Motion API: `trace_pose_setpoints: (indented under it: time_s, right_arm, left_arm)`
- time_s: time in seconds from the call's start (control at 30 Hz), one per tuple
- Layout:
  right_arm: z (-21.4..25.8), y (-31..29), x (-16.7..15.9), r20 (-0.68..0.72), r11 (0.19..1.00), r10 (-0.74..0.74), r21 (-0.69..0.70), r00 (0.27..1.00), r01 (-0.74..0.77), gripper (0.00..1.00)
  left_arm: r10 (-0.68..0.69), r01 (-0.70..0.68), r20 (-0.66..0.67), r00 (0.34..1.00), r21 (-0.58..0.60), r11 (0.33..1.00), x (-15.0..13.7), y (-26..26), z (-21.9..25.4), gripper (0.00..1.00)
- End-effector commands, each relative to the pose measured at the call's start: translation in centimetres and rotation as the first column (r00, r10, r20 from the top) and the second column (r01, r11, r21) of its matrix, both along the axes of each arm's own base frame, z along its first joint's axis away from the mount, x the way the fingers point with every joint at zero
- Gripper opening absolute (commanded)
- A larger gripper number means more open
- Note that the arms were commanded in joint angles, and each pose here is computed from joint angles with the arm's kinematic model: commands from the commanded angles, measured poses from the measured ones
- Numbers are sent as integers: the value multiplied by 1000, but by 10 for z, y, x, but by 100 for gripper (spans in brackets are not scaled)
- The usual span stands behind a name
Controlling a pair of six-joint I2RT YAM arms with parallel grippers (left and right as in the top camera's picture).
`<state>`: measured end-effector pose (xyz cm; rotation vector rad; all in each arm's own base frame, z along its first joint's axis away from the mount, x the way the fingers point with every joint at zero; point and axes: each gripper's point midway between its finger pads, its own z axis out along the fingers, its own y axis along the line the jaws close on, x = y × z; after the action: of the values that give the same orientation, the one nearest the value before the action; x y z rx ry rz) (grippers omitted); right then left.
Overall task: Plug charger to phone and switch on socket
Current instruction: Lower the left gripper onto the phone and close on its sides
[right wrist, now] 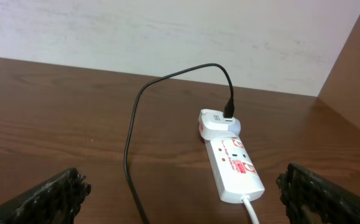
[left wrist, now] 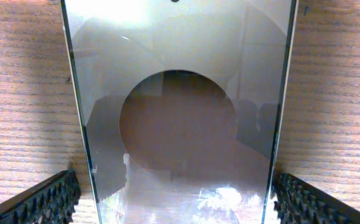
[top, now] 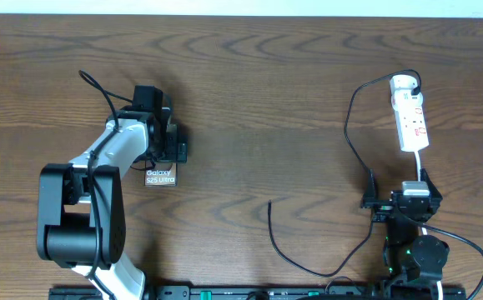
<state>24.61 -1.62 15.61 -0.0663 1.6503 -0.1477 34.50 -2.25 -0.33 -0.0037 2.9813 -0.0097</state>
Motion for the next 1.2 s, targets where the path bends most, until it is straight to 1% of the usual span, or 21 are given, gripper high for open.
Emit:
trace_pose_setpoints:
  time_s: [0.0, 0.33, 0.57, 0.67, 0.83, 0.93, 1.17]
  right_arm:
    - [-1, 0, 0, -2, 1000, 1, -8, 1000, -1, 99]
    - [0, 0, 0, -1, 1000, 1, -8, 1000, -1, 99]
    - [-1, 0, 0, -2, 1000, 1, -8, 1000, -1, 99]
    - [-1, 0, 0, -2, 1000, 1, -8, 1000, -1, 99]
    - [-1, 0, 0, -2, 1000, 1, -8, 1000, -1, 99]
    - [-1, 0, 0, -2, 1000, 1, -8, 1000, -1, 99]
    - [-1, 0, 0, -2, 1000, 1, -7, 1000, -1, 99]
  left_arm:
    - [-7, 7, -65, 998, -5, 1000, -13, -1, -16, 98]
    - [-7, 7, -65, 998, -5, 1000, -13, -1, -16, 99]
    - [-7, 7, -65, 998, -5, 1000, -13, -1, -16, 98]
    - [-7, 7, -65, 998, -5, 1000, -13, -1, -16, 93]
    - [-7, 7, -65, 998, -5, 1000, -13, -1, -16, 90]
    - [-7, 7, -64, 998, -5, 1000, -13, -1, -16, 85]
    - [-7, 7, -64, 998, -5, 1000, -13, -1, -16, 85]
